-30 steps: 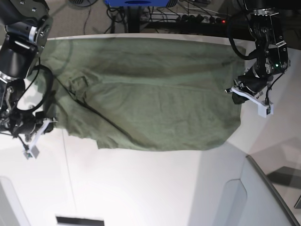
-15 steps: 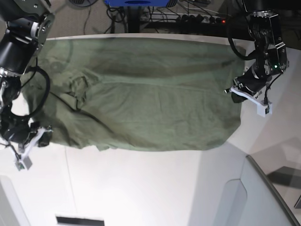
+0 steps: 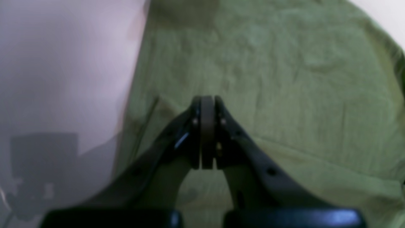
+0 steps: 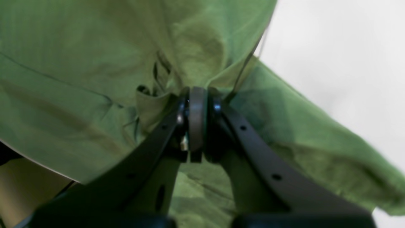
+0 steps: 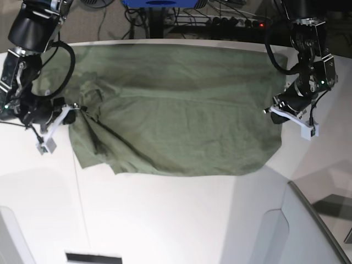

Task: Layout the t-shirt on the table in an organized manner, then fold the t-shirt properly
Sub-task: 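Grasp the shirt's two side edges with both grippers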

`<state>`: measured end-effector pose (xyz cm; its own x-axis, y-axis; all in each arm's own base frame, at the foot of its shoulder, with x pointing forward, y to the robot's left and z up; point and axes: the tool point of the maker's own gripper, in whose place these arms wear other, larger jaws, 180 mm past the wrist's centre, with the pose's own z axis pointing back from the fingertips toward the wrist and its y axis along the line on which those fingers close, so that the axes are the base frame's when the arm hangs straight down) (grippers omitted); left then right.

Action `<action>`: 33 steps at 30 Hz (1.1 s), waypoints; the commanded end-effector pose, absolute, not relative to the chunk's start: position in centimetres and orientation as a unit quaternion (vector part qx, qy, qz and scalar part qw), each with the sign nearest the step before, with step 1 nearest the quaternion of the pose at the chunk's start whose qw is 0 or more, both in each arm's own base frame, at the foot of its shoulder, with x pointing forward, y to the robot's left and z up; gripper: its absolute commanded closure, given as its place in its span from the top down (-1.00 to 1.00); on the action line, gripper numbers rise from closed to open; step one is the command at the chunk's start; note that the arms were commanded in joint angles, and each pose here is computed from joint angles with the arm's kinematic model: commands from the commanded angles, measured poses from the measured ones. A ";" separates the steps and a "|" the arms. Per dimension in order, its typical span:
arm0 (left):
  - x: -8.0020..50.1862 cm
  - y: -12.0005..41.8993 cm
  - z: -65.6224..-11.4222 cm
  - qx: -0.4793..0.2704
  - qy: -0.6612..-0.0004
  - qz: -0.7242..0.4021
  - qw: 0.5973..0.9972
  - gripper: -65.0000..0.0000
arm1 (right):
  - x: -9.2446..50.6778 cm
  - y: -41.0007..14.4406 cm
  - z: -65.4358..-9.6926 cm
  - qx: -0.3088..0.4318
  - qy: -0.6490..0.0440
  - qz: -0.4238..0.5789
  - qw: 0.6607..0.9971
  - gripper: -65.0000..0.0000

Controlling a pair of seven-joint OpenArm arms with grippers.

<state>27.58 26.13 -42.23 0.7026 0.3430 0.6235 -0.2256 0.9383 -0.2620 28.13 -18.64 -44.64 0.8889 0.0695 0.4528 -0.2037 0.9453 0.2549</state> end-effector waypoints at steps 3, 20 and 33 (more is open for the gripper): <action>28.3 26.7 -41.3 -0.078 -0.371 0.152 0.913 -1.00 | 30.5 -19.2 -42.6 0.144 -0.263 0.077 0.951 -0.95; 34.8 30.6 -41.6 -0.083 -0.366 0.203 0.904 -0.80 | 33.9 -20.4 -39.6 0.125 -0.303 0.087 0.941 -0.96; 31.7 33.0 -46.4 -0.048 -0.383 0.253 0.887 0.47 | 33.8 -21.3 -39.5 0.116 -0.301 0.087 0.943 -0.96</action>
<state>31.28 32.44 -47.10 0.5877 0.4944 0.6405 -0.4164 0.8635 -0.2844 32.38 -20.94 -41.13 0.8376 0.0925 0.5384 -0.2234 0.9574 0.1830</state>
